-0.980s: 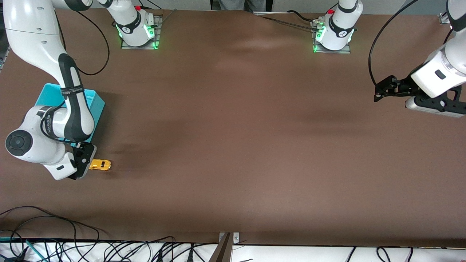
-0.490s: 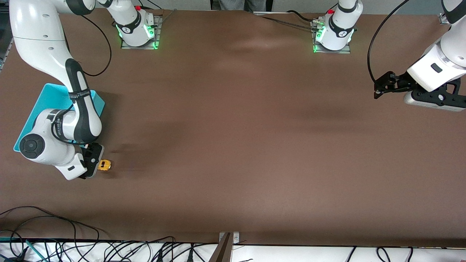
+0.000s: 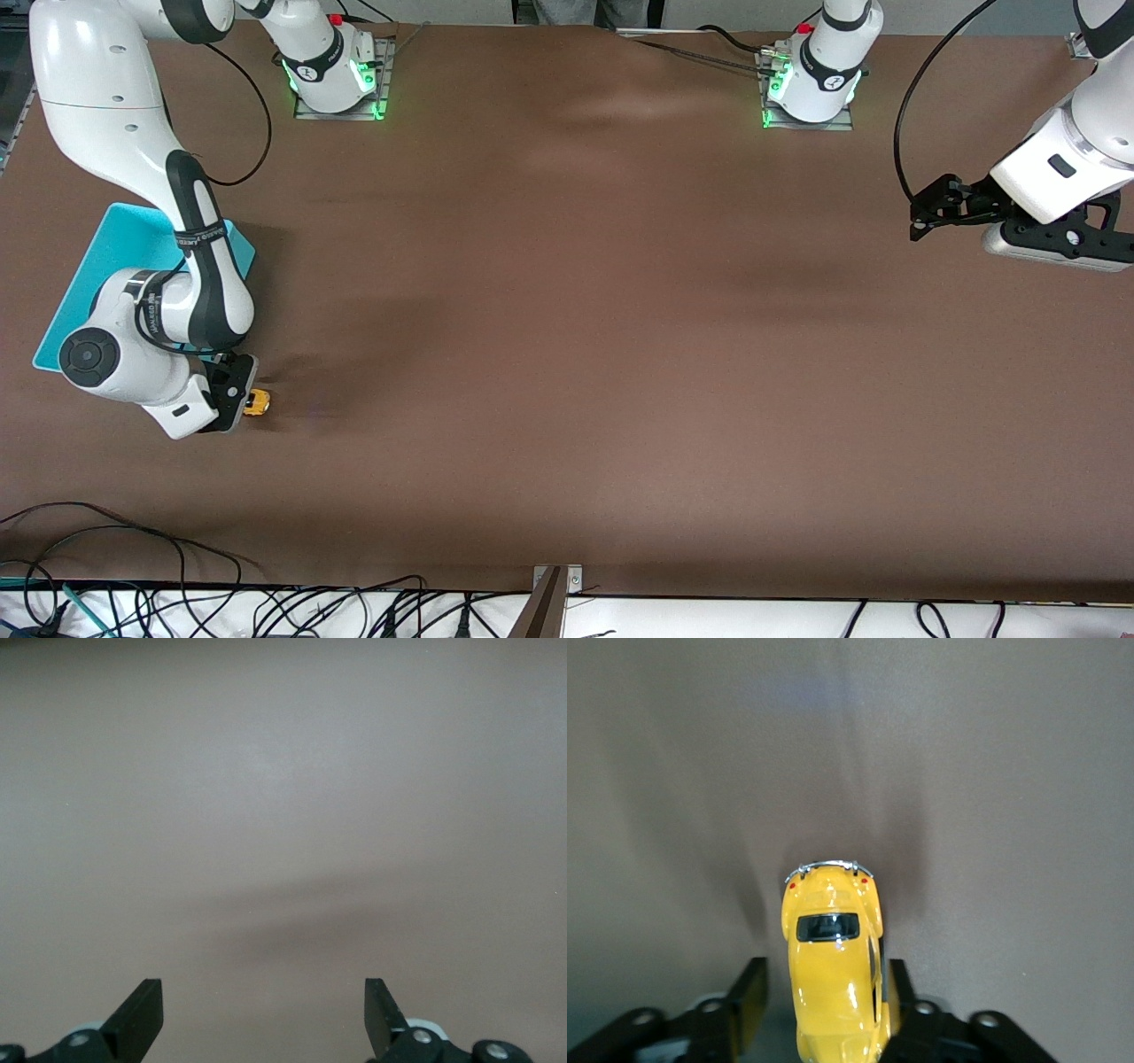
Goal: Wind up and store yellow beetle car
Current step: 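Close the right gripper on the yellow car, then lift the car with the right gripper over the cyan bin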
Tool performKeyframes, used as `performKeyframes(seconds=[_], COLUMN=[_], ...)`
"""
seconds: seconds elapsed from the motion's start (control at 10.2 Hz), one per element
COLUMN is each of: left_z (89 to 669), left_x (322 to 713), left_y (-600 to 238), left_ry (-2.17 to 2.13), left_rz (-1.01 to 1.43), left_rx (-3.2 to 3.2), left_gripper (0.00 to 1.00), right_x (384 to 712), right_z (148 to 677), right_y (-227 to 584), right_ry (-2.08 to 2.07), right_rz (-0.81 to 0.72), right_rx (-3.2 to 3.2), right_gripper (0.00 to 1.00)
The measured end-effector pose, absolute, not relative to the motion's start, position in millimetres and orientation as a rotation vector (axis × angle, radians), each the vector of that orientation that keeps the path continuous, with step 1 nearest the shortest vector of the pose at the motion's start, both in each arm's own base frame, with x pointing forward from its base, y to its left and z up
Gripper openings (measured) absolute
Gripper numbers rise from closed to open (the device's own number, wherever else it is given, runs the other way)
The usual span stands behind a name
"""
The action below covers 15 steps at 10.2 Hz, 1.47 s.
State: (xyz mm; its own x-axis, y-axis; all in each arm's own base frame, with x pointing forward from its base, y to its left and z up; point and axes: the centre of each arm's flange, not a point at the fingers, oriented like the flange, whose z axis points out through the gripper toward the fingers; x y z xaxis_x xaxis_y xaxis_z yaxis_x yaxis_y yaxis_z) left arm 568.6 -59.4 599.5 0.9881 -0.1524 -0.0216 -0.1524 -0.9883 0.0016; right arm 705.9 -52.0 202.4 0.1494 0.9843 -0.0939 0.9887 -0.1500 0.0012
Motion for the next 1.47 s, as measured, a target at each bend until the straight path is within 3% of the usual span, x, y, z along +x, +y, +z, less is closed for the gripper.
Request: performKeyframes(seconds=[0.1, 0.49, 0.78, 1.18, 1.47], left_z=[599.4, 597.2, 595.7, 593.9, 593.7], left_x=[568.6, 569.2, 569.6, 568.3, 567.6], left_y=[-59.8, -61.1, -61.5, -64.8, -70.4], left_ry=[0.241, 0.245, 0.246, 0.255, 0.270], left_rz=[0.034, 0.041, 0.045, 0.064, 0.065], left_rx=[-3.132, -3.132, -3.132, -3.130, -3.129], left_gripper=[1.00, 1.00, 1.00, 1.00, 1.00], right_x=[706.9, 715.8, 720.2, 682.2, 652.5], right_z=[205.1, 224.0, 303.8, 395.7, 376.6], right_y=[-52.0, -45.4, -36.5, -66.0, -121.0], right_ry=[2.027, 2.002, 1.909, 1.838, 1.833], right_rz=[-0.098, -0.024, 0.056, -0.118, -0.248], right_rx=[2.311, 2.297, 2.353, 2.516, 2.521], right_gripper=[0.43, 0.41, 0.41, 0.41, 0.41])
